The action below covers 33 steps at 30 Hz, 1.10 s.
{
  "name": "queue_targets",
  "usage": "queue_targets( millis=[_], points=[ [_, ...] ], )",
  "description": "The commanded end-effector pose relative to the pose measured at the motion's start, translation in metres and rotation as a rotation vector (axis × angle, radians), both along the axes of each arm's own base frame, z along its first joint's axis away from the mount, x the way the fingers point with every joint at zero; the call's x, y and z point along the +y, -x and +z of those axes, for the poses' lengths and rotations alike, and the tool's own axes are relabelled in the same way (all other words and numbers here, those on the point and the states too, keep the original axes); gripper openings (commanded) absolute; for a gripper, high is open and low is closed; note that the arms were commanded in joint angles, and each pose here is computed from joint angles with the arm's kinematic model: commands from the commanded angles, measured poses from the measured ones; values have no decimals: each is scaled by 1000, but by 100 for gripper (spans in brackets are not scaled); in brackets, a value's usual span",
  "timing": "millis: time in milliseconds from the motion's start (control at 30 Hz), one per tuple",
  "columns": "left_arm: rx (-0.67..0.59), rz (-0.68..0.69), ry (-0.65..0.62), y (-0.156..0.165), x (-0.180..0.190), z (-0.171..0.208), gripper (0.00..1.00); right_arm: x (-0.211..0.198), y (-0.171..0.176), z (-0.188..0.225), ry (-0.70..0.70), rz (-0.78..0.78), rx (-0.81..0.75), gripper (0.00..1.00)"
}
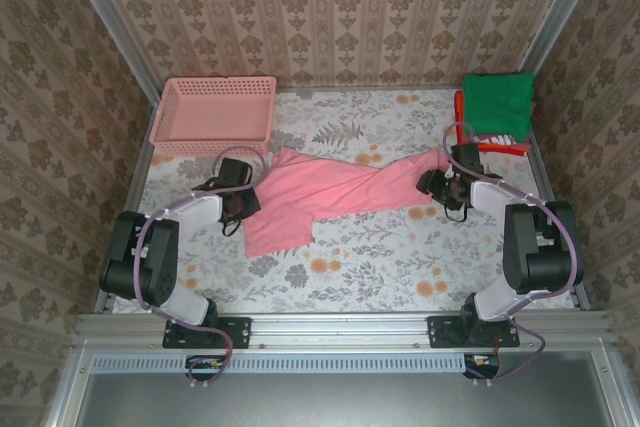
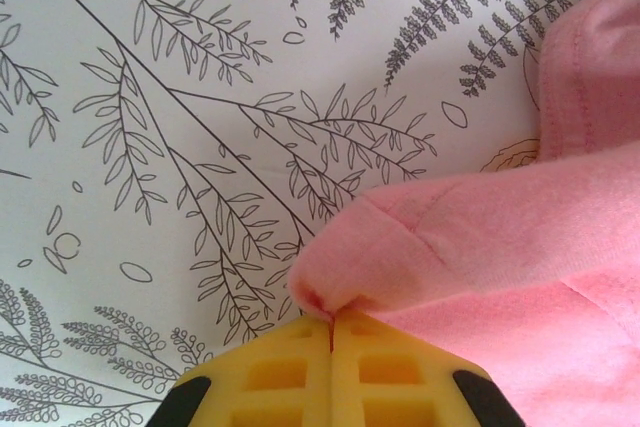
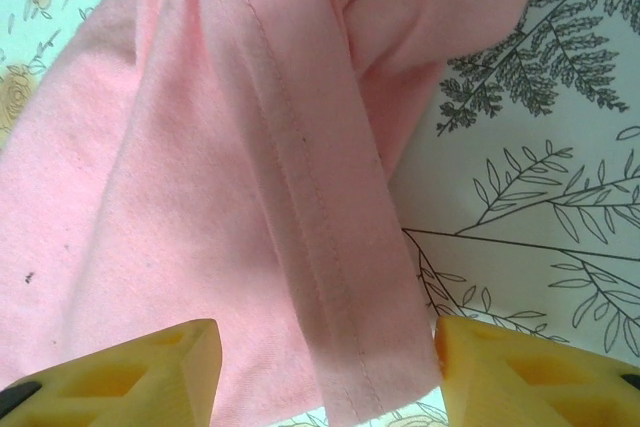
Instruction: Fold and stack the t-shirts
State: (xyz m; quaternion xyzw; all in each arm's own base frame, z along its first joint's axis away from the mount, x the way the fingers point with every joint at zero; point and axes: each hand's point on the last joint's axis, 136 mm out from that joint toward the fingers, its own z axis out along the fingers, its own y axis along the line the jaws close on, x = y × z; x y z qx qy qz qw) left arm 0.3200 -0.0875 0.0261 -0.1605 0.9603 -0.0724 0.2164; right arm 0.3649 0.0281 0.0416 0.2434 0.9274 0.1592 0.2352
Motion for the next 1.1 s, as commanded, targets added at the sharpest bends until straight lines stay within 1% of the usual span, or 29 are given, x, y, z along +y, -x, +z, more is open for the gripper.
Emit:
queue_targets(
  millis=[0,267,433,467,533,700,833,900,1000,1067],
  points=[
    [-5,3,-5,2,4,2,0,-5,-6,1,2,-30,3,60],
    [-11,3,1,2,4,2,0,1,5,-15,-24,-1,51,61],
    [-12,6,2,2,5,2,0,8,10,-14,-58,13,45,60],
    [-14,5,4,2,4,3,0,8,9,-14,-59,13,38,58],
    [-17,6,5,1,4,3,0,6,7,-12,-55,9,20,51],
    [-25,10,3,0,6,6,0,2,2,-1,-60,-12,-28,42],
    [-25,8,0,1,6,6,0,-1,-2,10,-68,-35,-70,28],
    [-26,9,3,1,6,6,0,-3,-2,12,-65,-40,-83,24],
    [-26,9,4,0,6,6,0,-5,-1,10,-59,-48,-82,13],
    [-25,7,5,1,6,6,0,-5,0,6,-65,-49,-69,9]
  ],
)
